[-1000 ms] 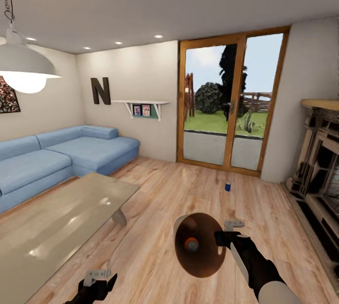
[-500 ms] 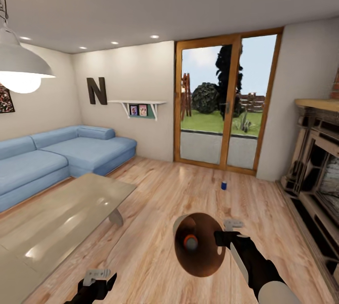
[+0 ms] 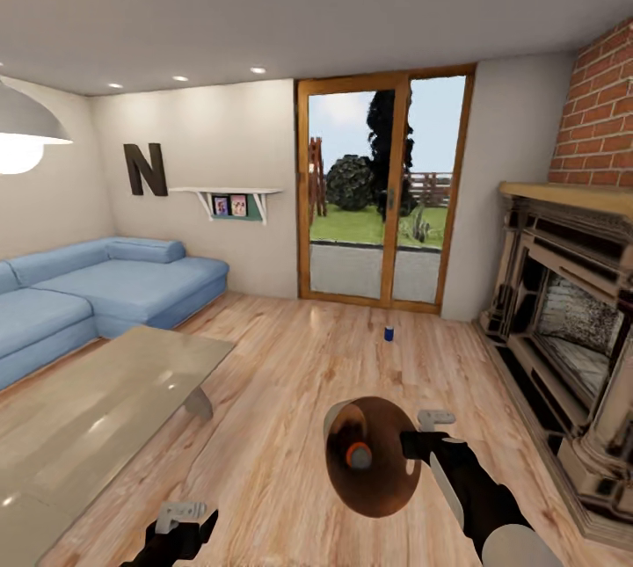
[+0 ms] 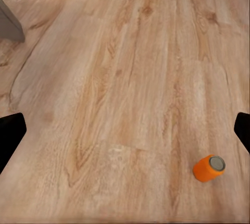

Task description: Put the three can of soda from the living room inside the tash can in the kitchen.

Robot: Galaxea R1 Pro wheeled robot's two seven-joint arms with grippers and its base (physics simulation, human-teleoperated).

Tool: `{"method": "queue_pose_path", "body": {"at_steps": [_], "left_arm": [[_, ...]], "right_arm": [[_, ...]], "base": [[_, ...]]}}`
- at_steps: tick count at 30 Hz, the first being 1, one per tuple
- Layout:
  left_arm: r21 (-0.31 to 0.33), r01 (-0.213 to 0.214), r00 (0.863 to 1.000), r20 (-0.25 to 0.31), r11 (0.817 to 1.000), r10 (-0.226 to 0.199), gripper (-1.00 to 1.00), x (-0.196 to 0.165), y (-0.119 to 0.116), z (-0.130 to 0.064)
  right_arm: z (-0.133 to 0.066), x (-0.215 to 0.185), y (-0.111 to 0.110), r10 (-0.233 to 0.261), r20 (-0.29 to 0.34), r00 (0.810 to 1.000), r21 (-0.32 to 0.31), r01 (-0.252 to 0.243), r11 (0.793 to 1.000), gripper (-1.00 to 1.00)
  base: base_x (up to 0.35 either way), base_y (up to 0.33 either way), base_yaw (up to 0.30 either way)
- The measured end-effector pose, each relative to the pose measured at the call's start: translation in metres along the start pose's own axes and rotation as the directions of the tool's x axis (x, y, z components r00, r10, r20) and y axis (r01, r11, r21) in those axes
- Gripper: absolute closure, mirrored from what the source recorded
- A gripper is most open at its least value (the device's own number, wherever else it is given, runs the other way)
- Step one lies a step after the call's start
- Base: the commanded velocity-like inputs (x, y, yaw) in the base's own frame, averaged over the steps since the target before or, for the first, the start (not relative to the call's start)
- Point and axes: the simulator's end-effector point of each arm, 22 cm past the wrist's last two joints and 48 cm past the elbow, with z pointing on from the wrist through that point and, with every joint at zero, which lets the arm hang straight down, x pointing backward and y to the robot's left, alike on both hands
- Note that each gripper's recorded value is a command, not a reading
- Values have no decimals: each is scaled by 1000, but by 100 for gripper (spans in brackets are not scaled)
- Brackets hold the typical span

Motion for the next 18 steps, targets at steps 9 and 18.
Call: {"method": "queue_pose_path", "body": {"at_steps": [9, 18], "left_arm": [[-1, 2, 1000, 2, 1000, -2, -100, 0, 0, 0], [-1, 2, 1000, 2, 1000, -2, -100, 0, 1, 0]], "right_arm": [[0, 0, 0, -2, 0, 1000, 0, 2, 1000, 100], [0, 0, 0, -2, 0, 1000, 0, 2, 1000, 100]], "base": [[-173, 84, -251], [-19, 111, -251]]}}
